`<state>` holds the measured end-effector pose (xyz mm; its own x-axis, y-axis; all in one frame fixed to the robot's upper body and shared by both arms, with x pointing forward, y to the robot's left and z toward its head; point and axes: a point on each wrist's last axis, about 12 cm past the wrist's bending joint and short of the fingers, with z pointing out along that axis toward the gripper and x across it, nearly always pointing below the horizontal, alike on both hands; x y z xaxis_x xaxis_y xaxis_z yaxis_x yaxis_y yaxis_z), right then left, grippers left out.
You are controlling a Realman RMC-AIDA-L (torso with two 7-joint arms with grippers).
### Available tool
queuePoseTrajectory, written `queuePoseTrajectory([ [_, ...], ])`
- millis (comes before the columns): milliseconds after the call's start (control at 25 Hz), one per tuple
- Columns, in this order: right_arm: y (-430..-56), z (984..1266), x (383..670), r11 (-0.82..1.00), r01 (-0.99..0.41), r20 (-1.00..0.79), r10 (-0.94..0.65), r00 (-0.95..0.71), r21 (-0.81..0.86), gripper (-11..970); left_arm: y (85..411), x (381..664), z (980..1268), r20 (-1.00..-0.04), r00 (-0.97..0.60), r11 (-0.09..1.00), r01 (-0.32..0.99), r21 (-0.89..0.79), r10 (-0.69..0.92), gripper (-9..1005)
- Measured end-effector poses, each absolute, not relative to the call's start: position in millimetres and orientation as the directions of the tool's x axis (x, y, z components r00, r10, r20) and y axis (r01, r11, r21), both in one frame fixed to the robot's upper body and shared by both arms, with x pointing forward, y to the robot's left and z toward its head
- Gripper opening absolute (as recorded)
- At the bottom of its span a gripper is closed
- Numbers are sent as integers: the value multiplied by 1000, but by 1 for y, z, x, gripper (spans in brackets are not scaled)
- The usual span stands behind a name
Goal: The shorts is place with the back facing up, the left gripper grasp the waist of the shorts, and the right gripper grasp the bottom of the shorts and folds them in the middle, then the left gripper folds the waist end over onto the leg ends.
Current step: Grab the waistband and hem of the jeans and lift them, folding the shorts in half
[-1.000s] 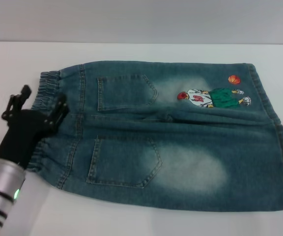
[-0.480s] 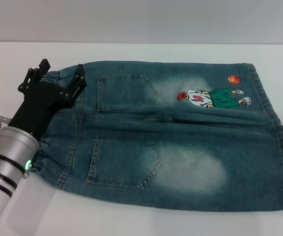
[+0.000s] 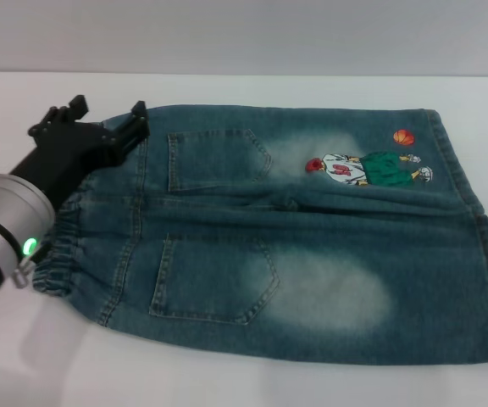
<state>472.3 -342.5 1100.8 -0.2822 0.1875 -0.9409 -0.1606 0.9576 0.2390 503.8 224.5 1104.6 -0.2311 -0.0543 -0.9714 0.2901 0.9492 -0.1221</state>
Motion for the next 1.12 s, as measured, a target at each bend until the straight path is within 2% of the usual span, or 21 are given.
queuePoseTrajectory([
  [280, -340, 1123, 477, 931, -186, -914, 243, -326, 314, 704, 232, 509, 1118, -924, -383, 957, 259, -133, -25, 844],
  [520, -345, 1143, 479, 913, -152, -877, 301, -374, 378, 703, 234, 510, 1123, -905, -426, 957, 255, -137, -16, 844],
  [600, -350, 1146, 480, 899, -139, -855, 334, -396, 416, 702, 238, 511, 1129, -866, -499, 960, 235, -153, -16, 844],
  [880, -359, 1149, 477, 863, -154, -816, 376, -438, 480, 702, 243, 511, 1133, -825, -565, 966, 203, -163, -21, 846],
  [1120, -361, 1139, 480, 851, -131, -792, 402, -459, 508, 702, 246, 509, 1125, -805, -592, 968, 188, -167, -24, 845],
])
